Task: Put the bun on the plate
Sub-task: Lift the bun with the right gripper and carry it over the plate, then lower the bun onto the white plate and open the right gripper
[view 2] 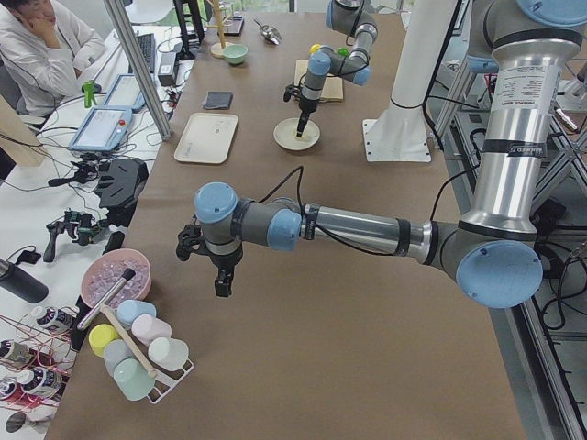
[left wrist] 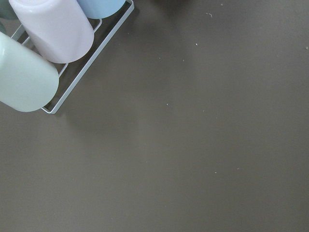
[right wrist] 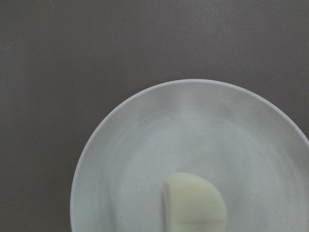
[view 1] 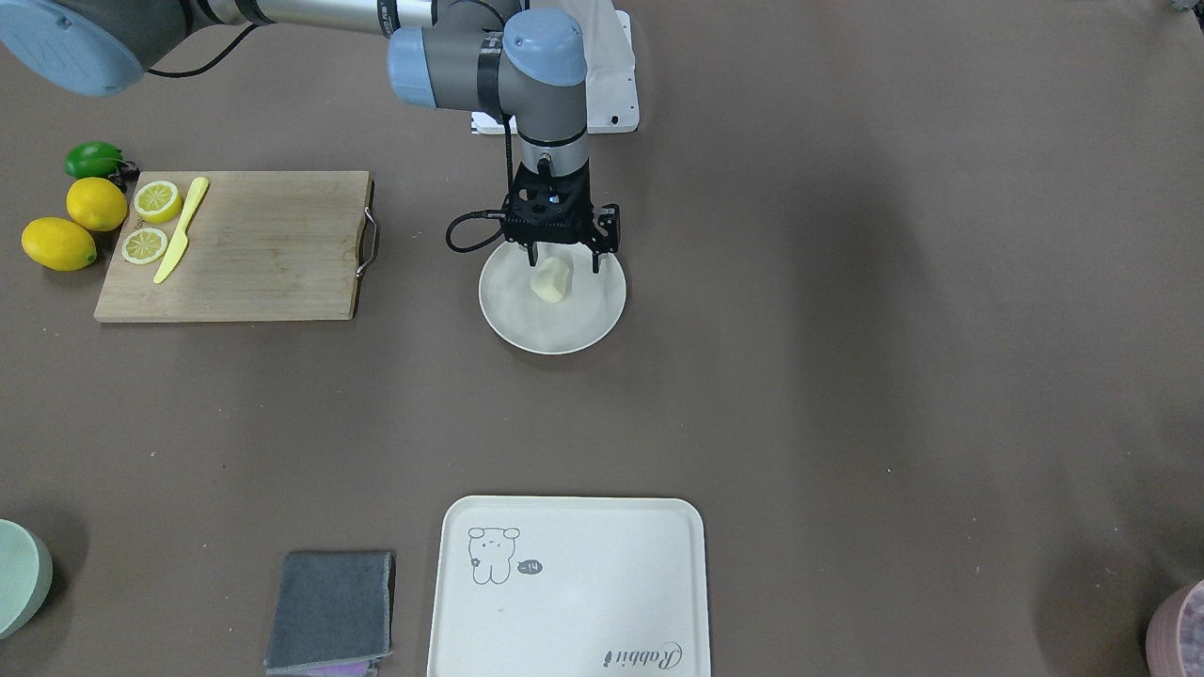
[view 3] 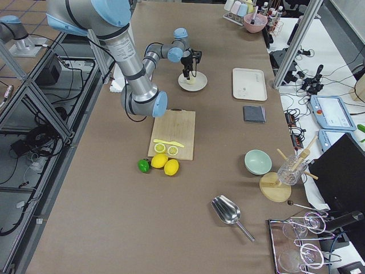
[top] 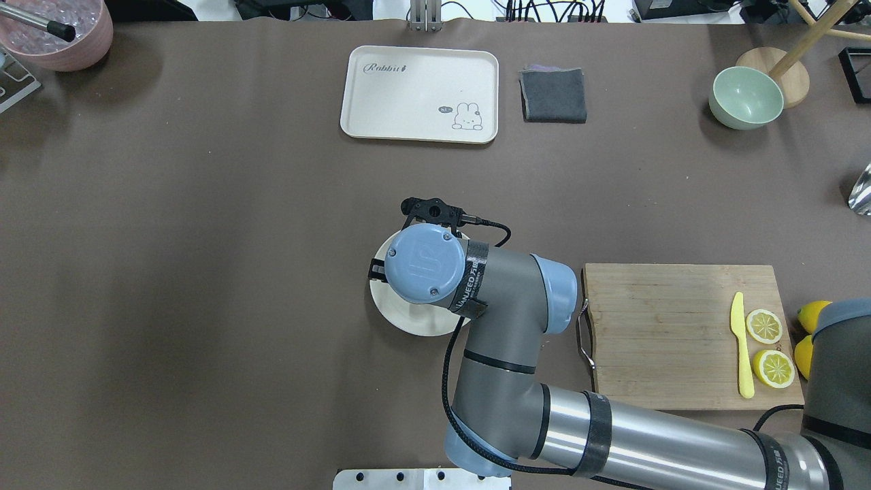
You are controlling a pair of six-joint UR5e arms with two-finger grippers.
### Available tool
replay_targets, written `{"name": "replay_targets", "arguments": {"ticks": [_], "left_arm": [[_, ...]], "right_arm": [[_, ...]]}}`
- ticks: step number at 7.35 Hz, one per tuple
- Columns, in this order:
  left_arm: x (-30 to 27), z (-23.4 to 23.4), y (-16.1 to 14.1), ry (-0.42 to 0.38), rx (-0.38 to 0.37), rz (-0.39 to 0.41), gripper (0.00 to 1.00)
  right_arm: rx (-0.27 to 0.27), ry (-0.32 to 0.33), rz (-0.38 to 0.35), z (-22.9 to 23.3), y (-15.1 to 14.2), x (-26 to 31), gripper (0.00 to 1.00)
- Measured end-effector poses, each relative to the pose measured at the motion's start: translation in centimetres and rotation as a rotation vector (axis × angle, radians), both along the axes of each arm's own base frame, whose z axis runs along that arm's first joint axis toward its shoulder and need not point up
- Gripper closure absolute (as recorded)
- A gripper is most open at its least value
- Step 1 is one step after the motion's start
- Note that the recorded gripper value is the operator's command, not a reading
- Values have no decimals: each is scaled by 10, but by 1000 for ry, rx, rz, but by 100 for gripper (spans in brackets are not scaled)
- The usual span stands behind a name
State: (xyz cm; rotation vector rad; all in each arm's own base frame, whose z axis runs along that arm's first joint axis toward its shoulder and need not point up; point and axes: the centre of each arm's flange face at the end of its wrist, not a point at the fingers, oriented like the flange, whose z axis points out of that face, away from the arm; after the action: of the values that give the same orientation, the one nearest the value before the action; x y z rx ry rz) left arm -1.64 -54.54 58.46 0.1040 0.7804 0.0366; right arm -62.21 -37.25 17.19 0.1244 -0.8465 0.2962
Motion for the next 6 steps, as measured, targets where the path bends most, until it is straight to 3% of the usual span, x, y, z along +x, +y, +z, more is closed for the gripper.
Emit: {"name": "replay_targets", "arguments": {"ticks": [3, 6], "left_arm": [[-3, 15, 7, -11, -30, -5, 1], [-18, 60, 47, 8, -141, -42, 1]], "right_arm": [[-2, -5, 3, -12, -36, 43, 0], [4, -16, -76, 16, -109, 150, 0]]}}
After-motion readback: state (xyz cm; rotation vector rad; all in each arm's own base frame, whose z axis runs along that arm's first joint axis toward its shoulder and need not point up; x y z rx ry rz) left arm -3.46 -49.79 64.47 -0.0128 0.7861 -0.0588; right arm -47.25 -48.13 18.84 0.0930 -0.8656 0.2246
